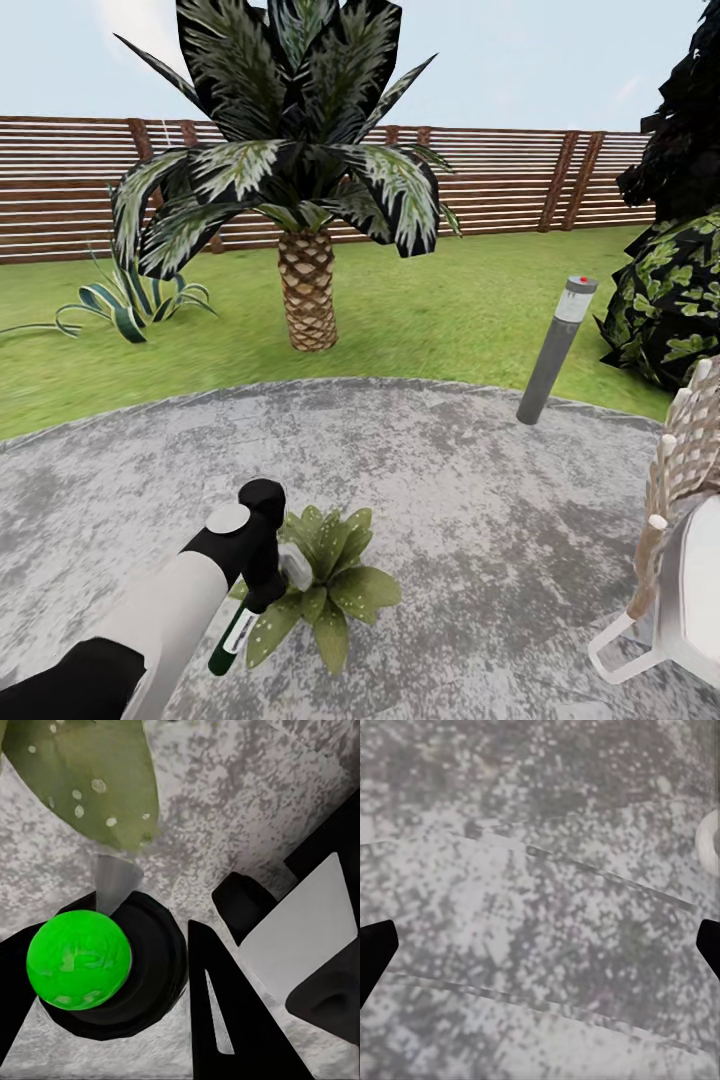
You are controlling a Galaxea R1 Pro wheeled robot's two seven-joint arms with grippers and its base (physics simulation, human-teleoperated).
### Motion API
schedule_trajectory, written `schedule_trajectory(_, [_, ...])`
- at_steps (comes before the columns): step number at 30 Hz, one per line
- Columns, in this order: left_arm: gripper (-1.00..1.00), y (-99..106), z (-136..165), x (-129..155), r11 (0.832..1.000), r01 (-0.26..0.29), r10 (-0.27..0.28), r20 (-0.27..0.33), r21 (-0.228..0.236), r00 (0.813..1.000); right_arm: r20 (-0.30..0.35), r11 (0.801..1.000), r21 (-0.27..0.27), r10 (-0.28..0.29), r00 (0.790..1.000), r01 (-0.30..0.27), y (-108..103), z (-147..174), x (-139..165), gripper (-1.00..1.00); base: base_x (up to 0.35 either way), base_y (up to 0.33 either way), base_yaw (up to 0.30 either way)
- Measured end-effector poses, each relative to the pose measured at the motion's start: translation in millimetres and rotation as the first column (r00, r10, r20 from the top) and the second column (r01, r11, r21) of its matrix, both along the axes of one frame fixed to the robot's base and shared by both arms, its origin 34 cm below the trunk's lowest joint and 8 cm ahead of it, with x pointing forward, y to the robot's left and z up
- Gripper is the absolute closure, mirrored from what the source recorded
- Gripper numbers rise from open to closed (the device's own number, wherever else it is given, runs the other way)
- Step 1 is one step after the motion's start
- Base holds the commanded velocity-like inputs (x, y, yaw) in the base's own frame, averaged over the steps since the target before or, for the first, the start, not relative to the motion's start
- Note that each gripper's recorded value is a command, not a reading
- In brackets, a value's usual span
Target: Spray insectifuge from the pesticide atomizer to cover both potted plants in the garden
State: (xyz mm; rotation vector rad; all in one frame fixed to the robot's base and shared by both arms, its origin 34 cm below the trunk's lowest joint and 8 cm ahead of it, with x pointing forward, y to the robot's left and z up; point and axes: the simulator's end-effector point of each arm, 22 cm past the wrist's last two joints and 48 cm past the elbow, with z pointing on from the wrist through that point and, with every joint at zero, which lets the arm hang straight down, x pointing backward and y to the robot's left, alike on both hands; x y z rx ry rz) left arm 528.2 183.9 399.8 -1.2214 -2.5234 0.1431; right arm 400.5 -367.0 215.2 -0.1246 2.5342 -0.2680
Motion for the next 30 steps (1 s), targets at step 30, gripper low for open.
schedule_trajectory(30, [1.00, -16.1, -52.2, -62.2, 0.982, -0.151, 0.144, -0.068, -0.109, 0.987, 0.000, 1.000, -0.004, -0.001, 1.000, 0.001, -3.2, 0.6, 0.0, -1.00, -0.080, -0.042, 0.040])
